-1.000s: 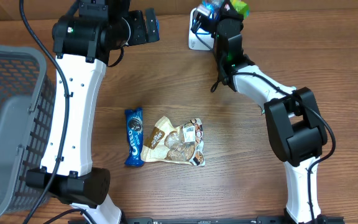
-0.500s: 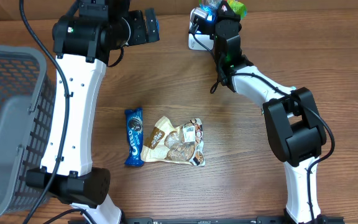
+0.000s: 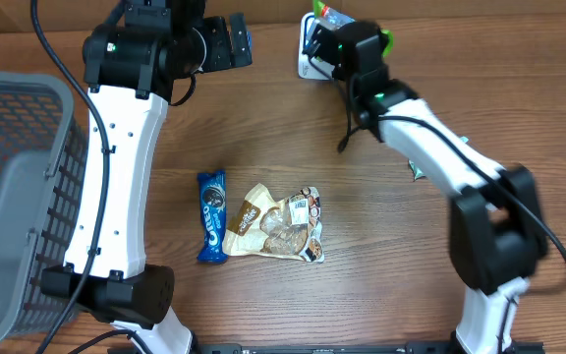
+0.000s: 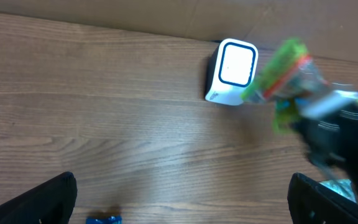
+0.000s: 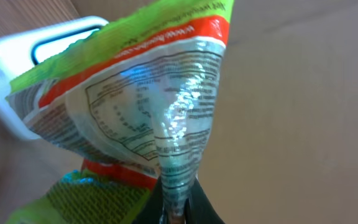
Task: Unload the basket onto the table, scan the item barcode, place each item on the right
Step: 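Carry the Haribo bag right and drop it beside the wipes pack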
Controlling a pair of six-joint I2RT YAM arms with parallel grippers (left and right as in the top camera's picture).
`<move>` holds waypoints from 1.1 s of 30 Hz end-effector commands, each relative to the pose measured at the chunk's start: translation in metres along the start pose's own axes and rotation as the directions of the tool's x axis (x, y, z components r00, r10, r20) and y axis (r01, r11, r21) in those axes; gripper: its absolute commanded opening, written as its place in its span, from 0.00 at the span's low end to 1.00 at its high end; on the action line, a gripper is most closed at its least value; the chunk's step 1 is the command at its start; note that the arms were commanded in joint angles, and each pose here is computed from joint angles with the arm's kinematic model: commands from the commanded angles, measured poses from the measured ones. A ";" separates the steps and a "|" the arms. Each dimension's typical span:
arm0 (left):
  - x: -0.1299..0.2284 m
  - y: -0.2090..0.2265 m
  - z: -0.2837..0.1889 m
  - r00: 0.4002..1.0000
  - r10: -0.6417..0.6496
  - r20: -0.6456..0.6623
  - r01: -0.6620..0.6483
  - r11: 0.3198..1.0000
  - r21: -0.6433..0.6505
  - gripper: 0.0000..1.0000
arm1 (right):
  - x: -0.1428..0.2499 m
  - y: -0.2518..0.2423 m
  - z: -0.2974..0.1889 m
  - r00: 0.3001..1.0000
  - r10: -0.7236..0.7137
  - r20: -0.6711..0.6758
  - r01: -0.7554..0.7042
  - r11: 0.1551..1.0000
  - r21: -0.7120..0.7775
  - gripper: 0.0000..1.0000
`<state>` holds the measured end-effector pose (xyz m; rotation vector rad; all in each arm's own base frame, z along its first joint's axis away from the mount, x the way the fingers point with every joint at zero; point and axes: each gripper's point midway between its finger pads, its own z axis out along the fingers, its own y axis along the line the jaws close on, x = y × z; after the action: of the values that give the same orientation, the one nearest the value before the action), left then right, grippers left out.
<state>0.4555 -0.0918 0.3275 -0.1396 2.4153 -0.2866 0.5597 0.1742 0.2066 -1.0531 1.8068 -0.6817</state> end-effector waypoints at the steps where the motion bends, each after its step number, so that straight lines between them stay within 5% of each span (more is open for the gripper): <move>1: -0.008 -0.005 -0.017 0.999 -0.007 0.042 0.006 1.000 0.020 1.00 | -0.026 -0.057 -0.061 0.888 0.444 0.123 -0.440 0.896 -0.060 0.04; 7: -0.008 -0.005 -0.017 0.999 -0.007 0.042 0.006 1.000 0.020 1.00 | 0.025 -0.042 -0.104 0.567 0.805 -0.177 -0.820 0.531 -0.213 0.04; 14: -0.008 -0.005 -0.017 0.999 -0.007 0.042 0.006 1.000 0.020 1.00 | 0.110 -0.022 -0.124 0.291 0.816 -0.500 -0.956 0.265 -0.124 0.04; 20: -0.008 -0.005 -0.017 0.999 -0.007 0.042 0.006 1.000 0.020 1.00 | 0.170 -0.035 -0.127 0.045 0.817 -0.575 -0.998 0.056 0.002 0.04; 26: -0.008 -0.005 -0.017 0.999 -0.007 0.042 0.006 1.000 0.020 1.00 | 0.220 -0.022 -0.120 -0.103 0.752 -0.651 -0.993 -0.038 0.113 0.04; 33: -0.008 -0.005 -0.017 0.999 -0.007 0.042 0.006 1.000 0.020 1.00 | 0.242 0.013 -0.100 -0.157 0.667 -0.728 -0.984 -0.042 0.174 0.04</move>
<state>0.4554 -0.0921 0.3274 -0.1394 2.4158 -0.2874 0.4060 -0.0358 0.1408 0.6597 2.7792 0.4509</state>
